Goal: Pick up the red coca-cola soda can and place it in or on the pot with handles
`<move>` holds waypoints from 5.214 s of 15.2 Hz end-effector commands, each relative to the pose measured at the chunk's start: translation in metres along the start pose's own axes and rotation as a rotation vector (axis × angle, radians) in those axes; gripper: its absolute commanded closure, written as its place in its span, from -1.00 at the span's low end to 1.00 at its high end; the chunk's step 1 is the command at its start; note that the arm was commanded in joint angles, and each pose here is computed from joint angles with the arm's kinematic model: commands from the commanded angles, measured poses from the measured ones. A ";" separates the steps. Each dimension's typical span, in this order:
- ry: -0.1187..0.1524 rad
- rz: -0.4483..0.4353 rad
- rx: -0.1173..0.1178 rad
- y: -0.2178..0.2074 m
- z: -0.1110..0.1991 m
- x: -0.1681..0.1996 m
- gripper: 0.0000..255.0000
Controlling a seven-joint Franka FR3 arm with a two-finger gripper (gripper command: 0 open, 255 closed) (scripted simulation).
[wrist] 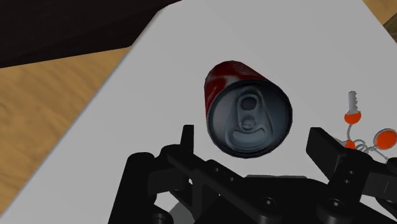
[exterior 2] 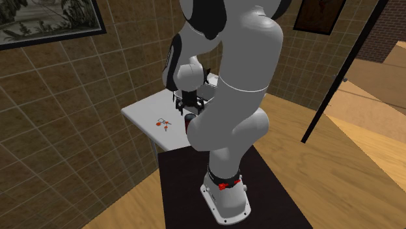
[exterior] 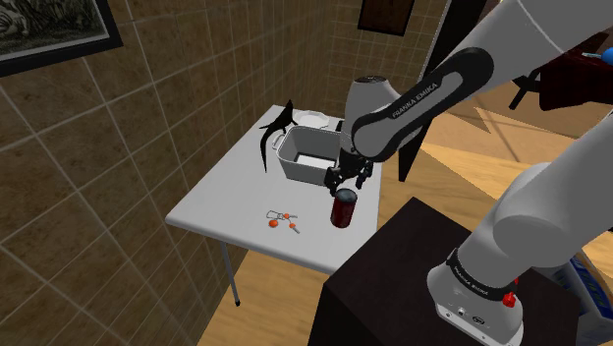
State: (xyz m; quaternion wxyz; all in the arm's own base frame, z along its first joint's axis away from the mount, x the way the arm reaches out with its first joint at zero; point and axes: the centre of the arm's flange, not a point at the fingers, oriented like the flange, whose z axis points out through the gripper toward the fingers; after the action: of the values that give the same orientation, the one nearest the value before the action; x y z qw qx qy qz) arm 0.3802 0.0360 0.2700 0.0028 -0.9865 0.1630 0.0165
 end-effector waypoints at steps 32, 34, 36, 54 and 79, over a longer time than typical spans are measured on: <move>0.001 0.003 0.000 0.001 -0.002 0.000 1.00; 0.001 0.003 0.000 0.001 -0.012 -0.001 1.00; 0.001 0.003 0.000 0.001 -0.023 -0.001 1.00; 0.001 0.003 0.000 0.001 -0.118 -0.004 1.00; 0.001 0.003 0.000 0.023 -0.188 0.215 1.00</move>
State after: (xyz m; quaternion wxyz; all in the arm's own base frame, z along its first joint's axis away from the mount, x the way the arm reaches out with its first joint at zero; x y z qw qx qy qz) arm 0.5727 -0.0503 0.4519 0.0028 -0.9862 0.1645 0.0163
